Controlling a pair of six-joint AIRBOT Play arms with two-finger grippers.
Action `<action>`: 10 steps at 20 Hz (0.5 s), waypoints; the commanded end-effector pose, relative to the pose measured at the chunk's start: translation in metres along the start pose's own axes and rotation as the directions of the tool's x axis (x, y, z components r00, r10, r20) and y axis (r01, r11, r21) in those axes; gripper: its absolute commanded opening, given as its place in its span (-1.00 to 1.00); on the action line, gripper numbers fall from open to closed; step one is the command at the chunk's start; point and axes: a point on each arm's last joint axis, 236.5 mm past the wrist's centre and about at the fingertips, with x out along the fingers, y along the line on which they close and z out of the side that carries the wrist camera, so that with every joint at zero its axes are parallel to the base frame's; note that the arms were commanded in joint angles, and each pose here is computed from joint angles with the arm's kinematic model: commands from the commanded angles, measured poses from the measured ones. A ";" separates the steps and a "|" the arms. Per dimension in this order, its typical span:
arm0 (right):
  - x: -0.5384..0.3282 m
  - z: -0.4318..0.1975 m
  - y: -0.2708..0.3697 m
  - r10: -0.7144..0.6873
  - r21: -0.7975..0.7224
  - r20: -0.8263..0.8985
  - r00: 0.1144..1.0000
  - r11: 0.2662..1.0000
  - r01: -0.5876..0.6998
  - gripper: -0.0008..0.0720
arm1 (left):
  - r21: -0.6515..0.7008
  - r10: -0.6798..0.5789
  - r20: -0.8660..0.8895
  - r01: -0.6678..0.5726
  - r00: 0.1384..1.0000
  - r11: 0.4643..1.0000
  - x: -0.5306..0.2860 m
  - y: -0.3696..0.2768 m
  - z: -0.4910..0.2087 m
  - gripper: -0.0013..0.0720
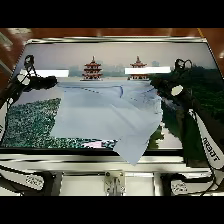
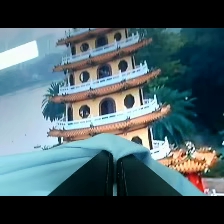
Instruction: Fold the shirts.
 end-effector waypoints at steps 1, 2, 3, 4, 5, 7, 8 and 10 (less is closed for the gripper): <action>-0.001 -0.026 0.003 0.029 0.023 -0.113 0.993 0.999 -0.027 -0.82 | 0.029 -0.019 -0.103 0.022 0.995 0.999 0.004 0.001 -0.022 -0.86; -0.009 -0.035 0.003 0.041 0.007 -0.170 0.985 0.999 -0.040 -0.82 | 0.071 -0.031 -0.140 0.041 0.990 0.997 -0.001 0.000 -0.025 -0.86; -0.019 -0.046 0.000 0.048 0.000 -0.237 0.970 0.999 -0.050 -0.82 | 0.109 -0.042 -0.182 0.063 0.982 0.992 -0.007 0.000 -0.029 -0.86; -0.029 -0.057 -0.003 0.056 0.027 -0.305 0.951 0.998 -0.050 -0.82 | 0.115 -0.052 -0.231 0.081 0.972 0.990 -0.014 0.002 -0.036 -0.86; -0.041 -0.071 -0.007 0.065 0.076 -0.385 0.921 0.996 -0.038 -0.82 | 0.106 -0.062 -0.276 0.094 0.959 0.990 -0.020 0.004 -0.043 -0.86; -0.063 -0.107 -0.013 0.075 0.135 -0.545 0.835 0.991 -0.001 -0.82 | 0.072 -0.077 -0.361 0.111 0.929 0.991 -0.029 0.010 -0.062 -0.86; -0.071 -0.122 -0.016 0.057 0.122 -0.603 0.796 0.992 0.021 -0.82 | 0.035 -0.086 -0.406 0.110 0.910 0.993 -0.031 0.013 -0.074 -0.86; -0.080 -0.143 -0.026 -0.003 0.083 -0.674 0.738 0.993 0.081 -0.82 | -0.048 -0.107 -0.497 0.096 0.861 0.994 -0.030 0.014 -0.100 -0.86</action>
